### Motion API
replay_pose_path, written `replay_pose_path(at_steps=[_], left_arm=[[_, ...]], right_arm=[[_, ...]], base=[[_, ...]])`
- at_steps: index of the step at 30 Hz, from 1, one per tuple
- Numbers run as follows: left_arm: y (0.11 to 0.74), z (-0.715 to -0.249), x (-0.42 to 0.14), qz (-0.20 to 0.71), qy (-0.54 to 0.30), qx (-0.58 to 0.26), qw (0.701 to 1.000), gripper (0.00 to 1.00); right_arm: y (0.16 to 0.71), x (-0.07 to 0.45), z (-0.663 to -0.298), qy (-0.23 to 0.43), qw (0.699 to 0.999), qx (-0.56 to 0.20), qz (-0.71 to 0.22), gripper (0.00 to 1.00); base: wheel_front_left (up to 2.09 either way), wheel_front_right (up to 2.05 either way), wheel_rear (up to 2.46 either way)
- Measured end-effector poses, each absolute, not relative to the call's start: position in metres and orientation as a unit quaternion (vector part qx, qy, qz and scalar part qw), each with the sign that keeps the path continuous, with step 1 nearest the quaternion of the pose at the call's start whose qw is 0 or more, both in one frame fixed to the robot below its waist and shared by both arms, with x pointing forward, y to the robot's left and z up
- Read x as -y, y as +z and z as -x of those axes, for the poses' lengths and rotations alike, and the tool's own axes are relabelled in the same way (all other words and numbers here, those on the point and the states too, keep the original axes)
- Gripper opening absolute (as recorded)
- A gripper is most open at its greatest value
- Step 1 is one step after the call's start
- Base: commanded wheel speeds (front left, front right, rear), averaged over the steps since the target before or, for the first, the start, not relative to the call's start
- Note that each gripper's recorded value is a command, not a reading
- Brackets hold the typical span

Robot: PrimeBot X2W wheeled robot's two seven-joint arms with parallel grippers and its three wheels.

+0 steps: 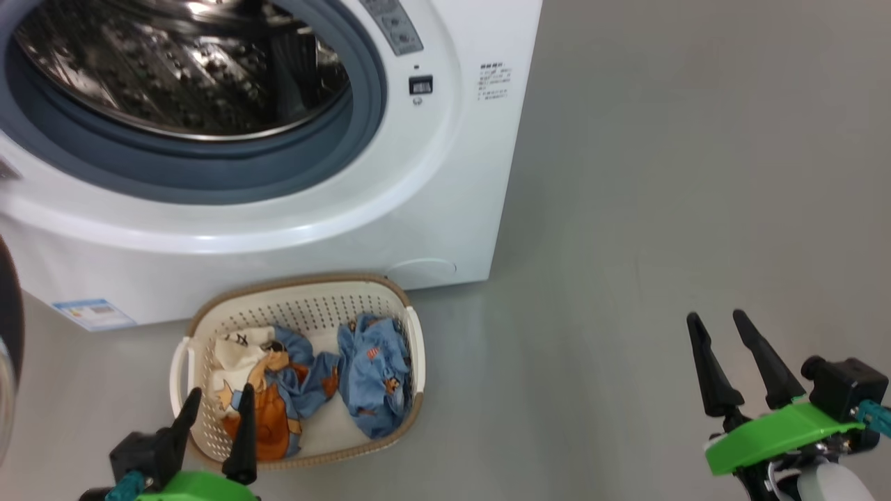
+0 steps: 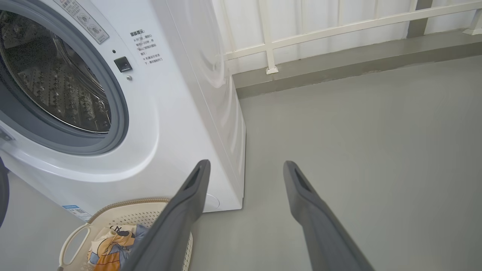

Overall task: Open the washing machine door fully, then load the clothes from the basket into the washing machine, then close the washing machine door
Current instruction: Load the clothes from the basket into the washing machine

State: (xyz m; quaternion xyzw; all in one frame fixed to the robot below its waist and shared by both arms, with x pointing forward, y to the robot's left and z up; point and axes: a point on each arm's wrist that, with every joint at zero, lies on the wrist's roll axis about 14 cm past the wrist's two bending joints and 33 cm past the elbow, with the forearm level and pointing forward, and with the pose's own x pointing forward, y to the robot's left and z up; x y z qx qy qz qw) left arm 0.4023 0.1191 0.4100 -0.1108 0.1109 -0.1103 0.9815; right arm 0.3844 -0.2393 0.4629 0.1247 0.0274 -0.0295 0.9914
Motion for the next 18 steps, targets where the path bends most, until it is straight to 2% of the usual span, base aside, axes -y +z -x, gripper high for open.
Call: replay_pose_path(at_steps=[18], left_arm=[[0.305, -0.466, -0.102, 0.033, -0.152, -0.254, 0.955, 1.00]], right_arm=[[0.429, 0.225, -0.446, -0.020, 0.989, -0.053, -0.134, 1.00]], base=[[0.00, 0.00, 0.00]])
